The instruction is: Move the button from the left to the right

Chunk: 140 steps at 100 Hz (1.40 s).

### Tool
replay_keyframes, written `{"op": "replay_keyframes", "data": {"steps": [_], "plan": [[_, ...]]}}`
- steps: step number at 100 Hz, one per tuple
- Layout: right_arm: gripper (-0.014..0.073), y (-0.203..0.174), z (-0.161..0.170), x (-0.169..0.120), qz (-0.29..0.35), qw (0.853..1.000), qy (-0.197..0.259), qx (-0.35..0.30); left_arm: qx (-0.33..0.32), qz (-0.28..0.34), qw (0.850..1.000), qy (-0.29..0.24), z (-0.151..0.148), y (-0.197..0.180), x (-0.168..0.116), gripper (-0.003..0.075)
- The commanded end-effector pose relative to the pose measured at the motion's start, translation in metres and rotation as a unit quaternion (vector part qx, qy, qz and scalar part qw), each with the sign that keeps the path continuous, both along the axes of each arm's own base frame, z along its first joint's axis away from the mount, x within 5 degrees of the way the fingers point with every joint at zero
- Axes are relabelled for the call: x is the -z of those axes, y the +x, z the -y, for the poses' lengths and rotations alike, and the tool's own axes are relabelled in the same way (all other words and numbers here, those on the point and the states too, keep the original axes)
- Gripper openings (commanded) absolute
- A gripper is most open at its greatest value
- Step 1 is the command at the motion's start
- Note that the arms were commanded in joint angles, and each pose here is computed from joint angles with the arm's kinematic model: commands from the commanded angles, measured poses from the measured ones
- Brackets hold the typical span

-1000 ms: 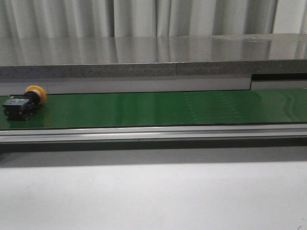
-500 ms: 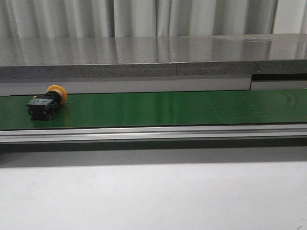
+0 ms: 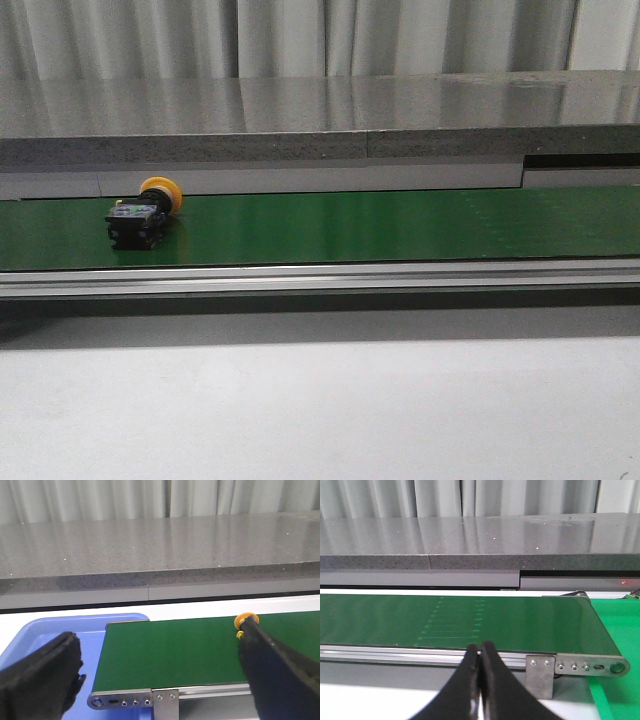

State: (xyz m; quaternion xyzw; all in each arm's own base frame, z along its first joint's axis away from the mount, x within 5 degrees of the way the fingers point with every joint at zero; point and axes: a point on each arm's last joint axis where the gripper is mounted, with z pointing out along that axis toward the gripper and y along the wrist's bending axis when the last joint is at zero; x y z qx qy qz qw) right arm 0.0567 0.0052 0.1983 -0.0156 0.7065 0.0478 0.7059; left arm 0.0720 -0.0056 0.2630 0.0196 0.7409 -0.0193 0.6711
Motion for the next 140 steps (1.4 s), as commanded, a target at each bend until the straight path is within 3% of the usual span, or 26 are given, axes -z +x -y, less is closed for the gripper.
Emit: {"op": "replay_keyframes", "data": {"steps": [1,19,29,36,61,103,121,140], "plan": [[-0.0068,-0.003,0.000,-0.014,0.058,0.998,-0.002,0.001,-0.014,0.049,0.999,-0.007,-0.003,0.000,-0.015,0.0619],[-0.0068,-0.003,0.000,-0.014,0.058,0.998,-0.002,0.001,-0.013,0.046,0.999,-0.007,-0.002,0.000,-0.015,0.0616],[-0.0068,-0.003,0.000,-0.014,0.058,0.998,-0.002,0.001,-0.009,0.038,0.999,-0.007,-0.002,0.000,-0.013,0.0554],[-0.0068,-0.003,0.000,-0.014,0.058,0.998,-0.002,0.001,-0.008,0.036,0.999,-0.007,-0.002,0.000,-0.013,0.0452],[-0.0068,-0.003,0.000,-0.014,0.058,0.998,-0.002,0.001,-0.008,0.032,0.999,-0.007,-0.002,0.001,-0.010,-0.0023],[-0.0068,-0.003,0.001,-0.018,0.081,0.997,0.000,0.002,-0.008,0.032,0.999,-0.006,-0.002,0.001,-0.010,-0.0021],[-0.0068,-0.006,0.001,-0.031,0.130,0.992,0.005,0.005,-0.008,0.032,0.999,-0.006,-0.002,0.001,-0.010,-0.0021],[-0.0068,-0.008,0.001,-0.060,0.118,0.993,0.004,0.002,-0.008,0.032,0.999,-0.006,-0.002,0.001,-0.010,-0.0021]]}}
